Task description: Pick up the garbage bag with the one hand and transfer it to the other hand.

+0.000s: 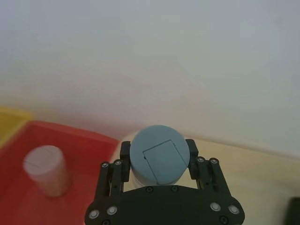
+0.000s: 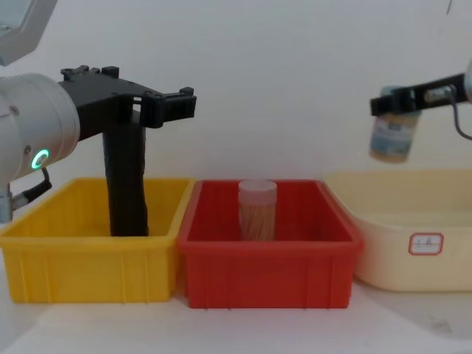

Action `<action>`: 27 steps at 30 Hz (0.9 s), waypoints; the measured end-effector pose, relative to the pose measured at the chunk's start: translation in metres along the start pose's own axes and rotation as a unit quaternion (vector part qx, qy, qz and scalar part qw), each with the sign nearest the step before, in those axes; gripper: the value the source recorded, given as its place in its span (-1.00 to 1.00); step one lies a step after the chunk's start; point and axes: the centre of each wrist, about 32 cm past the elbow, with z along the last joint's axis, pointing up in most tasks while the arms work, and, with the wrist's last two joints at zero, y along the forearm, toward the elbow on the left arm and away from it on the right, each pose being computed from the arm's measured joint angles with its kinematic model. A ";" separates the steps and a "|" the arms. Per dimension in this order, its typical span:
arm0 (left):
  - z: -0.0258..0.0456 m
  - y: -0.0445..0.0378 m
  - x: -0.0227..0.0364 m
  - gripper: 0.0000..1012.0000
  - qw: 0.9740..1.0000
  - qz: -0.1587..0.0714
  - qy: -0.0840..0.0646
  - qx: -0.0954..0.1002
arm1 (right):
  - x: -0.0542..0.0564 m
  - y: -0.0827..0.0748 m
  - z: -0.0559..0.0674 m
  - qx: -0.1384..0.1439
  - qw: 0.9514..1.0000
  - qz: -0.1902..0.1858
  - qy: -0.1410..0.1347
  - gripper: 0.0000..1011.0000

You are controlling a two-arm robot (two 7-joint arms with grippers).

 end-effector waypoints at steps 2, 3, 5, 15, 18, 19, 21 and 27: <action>0.0000 0.0000 0.0000 0.98 1.000 0.000 0.000 0.000 | 0.003 -0.001 -0.004 -0.003 1.000 -0.009 -0.003 0.37; 0.0000 0.0000 0.0000 0.98 1.000 0.000 0.000 0.000 | 0.003 -0.001 -0.005 -0.005 1.000 -0.011 -0.005 0.37; 0.0000 0.0000 0.0000 0.98 1.000 0.000 0.000 0.000 | 0.005 -0.002 -0.007 -0.006 1.000 -0.014 -0.007 0.51; 0.0000 0.0000 0.0000 0.98 1.000 0.000 0.000 0.000 | 0.011 -0.011 -0.017 -0.018 1.000 -0.018 -0.011 0.98; 0.0000 0.0000 0.0000 0.98 1.000 0.000 0.000 0.000 | 0.012 -0.015 -0.019 -0.017 1.000 -0.015 -0.006 0.98; 0.0000 0.0000 0.0000 0.98 1.000 0.000 0.000 0.000 | 0.012 -0.016 -0.020 -0.016 1.000 -0.013 -0.002 0.98; 0.0000 0.0000 0.0000 0.98 1.000 0.000 0.000 0.000 | 0.012 -0.018 -0.021 -0.015 1.000 -0.011 0.004 0.98; 0.0000 0.0000 0.0000 0.98 1.000 0.000 0.000 0.000 | 0.012 -0.026 -0.023 -0.005 1.000 0.002 0.031 0.98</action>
